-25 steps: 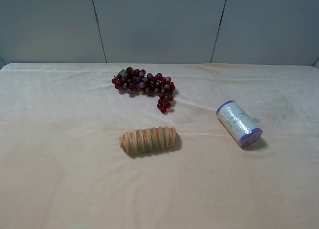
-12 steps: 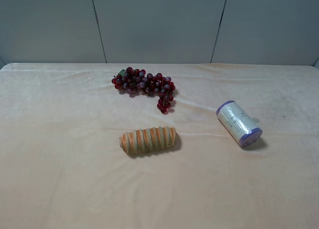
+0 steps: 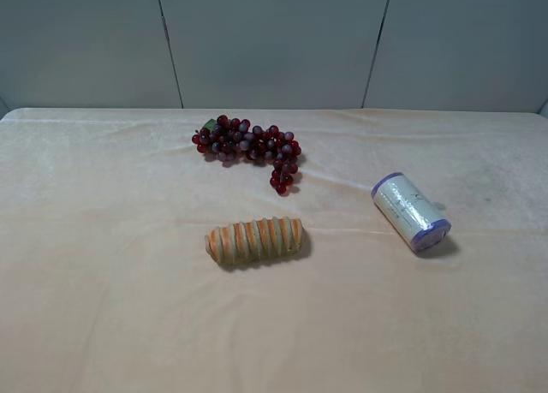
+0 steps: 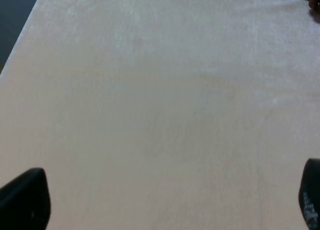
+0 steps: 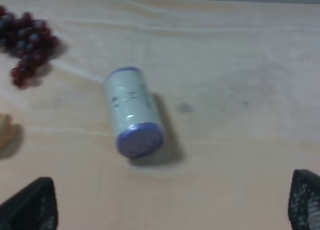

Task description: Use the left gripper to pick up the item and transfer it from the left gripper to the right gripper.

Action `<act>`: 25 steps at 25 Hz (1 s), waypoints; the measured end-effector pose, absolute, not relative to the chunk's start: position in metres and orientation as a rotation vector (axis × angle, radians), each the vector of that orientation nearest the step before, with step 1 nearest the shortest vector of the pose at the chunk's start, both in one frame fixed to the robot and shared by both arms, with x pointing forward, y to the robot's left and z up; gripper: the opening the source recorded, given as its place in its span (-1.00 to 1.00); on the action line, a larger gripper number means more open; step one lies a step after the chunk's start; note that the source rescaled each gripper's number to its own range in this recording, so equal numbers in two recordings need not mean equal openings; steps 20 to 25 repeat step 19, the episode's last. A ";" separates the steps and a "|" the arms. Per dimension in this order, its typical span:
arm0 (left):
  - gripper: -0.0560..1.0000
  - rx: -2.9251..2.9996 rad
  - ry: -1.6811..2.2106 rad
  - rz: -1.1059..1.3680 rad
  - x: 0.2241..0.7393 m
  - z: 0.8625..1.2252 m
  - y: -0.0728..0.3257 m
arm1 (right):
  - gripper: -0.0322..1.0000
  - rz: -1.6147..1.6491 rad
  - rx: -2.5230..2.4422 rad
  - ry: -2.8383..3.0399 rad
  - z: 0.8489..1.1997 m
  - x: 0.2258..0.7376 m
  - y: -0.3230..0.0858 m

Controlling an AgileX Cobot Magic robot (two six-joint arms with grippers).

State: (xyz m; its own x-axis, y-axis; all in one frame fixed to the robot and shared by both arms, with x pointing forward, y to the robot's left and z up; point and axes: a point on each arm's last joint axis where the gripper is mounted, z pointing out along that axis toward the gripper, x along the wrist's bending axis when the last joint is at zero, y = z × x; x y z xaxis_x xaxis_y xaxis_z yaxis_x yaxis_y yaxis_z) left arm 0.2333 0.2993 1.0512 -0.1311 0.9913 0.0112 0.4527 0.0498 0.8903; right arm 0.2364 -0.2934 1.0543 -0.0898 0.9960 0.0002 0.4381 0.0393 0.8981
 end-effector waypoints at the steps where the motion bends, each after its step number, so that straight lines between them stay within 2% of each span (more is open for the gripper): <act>1: 1.00 1.469 1.664 1.030 0.233 1.051 0.299 | 1.00 0.998 1.491 1.590 1.054 0.236 -0.293; 25: 1.00 1.469 1.664 1.030 0.233 1.051 0.299 | 1.00 0.976 1.526 1.527 1.054 0.235 -0.292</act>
